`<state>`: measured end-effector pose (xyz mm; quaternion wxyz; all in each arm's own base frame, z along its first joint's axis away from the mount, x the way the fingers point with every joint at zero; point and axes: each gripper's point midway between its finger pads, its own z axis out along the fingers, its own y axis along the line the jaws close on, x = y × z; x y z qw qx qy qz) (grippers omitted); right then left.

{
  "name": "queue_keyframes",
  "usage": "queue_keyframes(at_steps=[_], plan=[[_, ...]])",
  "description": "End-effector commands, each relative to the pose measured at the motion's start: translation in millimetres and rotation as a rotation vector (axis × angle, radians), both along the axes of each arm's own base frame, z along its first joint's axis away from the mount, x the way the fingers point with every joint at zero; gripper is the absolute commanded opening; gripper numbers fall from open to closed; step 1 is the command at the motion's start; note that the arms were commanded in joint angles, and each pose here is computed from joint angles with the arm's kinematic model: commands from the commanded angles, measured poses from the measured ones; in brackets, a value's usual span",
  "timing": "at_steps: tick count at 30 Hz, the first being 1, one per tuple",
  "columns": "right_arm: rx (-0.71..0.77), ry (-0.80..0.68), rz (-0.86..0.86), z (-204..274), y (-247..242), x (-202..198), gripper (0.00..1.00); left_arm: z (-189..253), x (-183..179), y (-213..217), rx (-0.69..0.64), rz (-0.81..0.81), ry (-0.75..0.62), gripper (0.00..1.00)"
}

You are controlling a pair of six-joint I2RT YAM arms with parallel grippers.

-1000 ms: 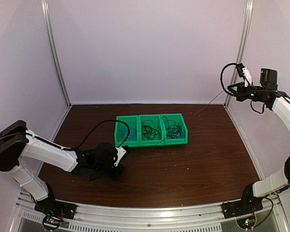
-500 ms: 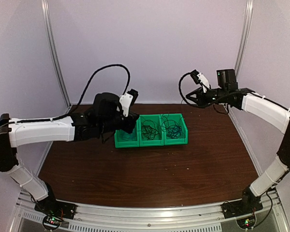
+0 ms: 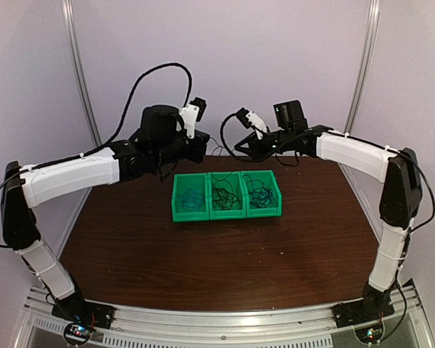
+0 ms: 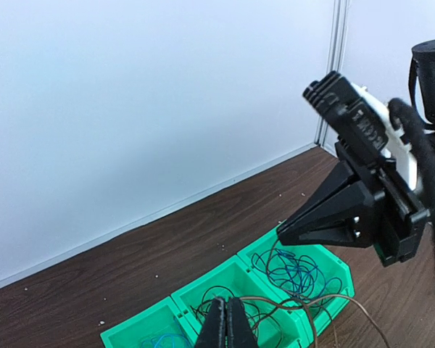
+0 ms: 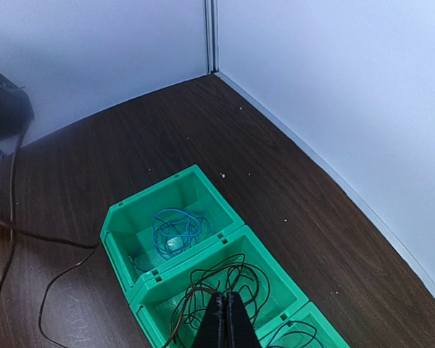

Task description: Untangle the cables

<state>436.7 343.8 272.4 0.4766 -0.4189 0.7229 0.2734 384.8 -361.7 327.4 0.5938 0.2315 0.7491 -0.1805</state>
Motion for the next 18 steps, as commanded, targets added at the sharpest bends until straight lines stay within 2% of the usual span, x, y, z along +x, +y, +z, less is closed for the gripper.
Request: queue_keyframes(at_steps=[1,9,15,18], plan=[[-0.022,0.035,0.003,-11.1,26.1,2.1,0.00,-1.3,11.9,0.8,-0.019,0.013,-0.019,0.00],[-0.098,0.083,0.042,-57.9,67.0,-6.4,0.00,-24.0,25.2,-2.4,-0.030,0.020,0.027,0.00],[-0.099,0.158,0.069,-86.8,92.8,-1.5,0.00,-55.3,30.1,25.3,-0.050,0.135,0.091,0.00],[-0.114,0.162,0.054,-94.5,94.2,2.8,0.00,-75.7,28.9,31.4,-0.087,0.131,0.130,0.00]])
